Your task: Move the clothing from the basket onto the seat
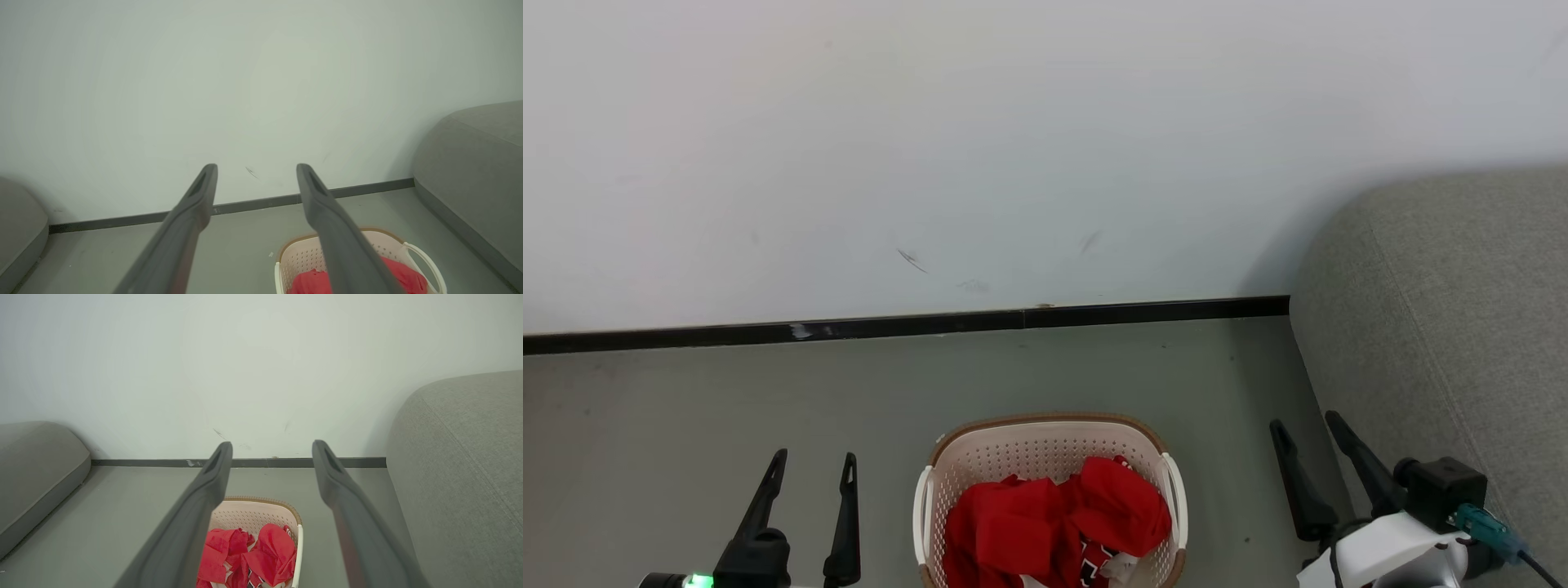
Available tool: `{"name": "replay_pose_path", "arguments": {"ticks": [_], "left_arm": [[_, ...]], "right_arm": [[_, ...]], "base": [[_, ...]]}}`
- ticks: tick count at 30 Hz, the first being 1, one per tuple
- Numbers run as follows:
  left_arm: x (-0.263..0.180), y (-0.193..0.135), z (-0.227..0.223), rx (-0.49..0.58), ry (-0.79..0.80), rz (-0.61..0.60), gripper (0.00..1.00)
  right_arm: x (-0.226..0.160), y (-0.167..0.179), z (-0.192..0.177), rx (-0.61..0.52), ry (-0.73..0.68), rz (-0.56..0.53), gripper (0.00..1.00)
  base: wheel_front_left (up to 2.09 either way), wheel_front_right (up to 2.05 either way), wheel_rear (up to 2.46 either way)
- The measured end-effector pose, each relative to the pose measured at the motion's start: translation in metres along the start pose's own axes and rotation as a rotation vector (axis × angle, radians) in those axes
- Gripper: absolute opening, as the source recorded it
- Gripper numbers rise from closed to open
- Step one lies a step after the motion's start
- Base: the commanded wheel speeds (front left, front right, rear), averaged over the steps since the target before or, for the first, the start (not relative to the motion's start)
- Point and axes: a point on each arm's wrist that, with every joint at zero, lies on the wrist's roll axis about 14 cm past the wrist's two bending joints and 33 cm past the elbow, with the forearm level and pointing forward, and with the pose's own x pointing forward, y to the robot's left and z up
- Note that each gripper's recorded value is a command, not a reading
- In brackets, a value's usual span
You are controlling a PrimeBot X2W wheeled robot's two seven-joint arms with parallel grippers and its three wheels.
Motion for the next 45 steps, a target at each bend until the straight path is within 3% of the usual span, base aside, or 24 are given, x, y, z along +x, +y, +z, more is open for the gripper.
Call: {"name": "replay_pose_path", "arguments": {"ticks": [6,45], "left_arm": [[-0.001,0.000,0.001,0.038,-0.011,0.002,1.00],[-0.001,0.006,-0.010,0.032,0.026,0.022,1.00]], "right_arm": [[0.000,0.003,0.001,-0.044,-0.006,0.016,1.00],[0.000,0.004,-0.002,-0.012,0.001,0.013,1.00]], "base": [[0.00,0.00,0.00],[0.00,0.00,0.00]]}}
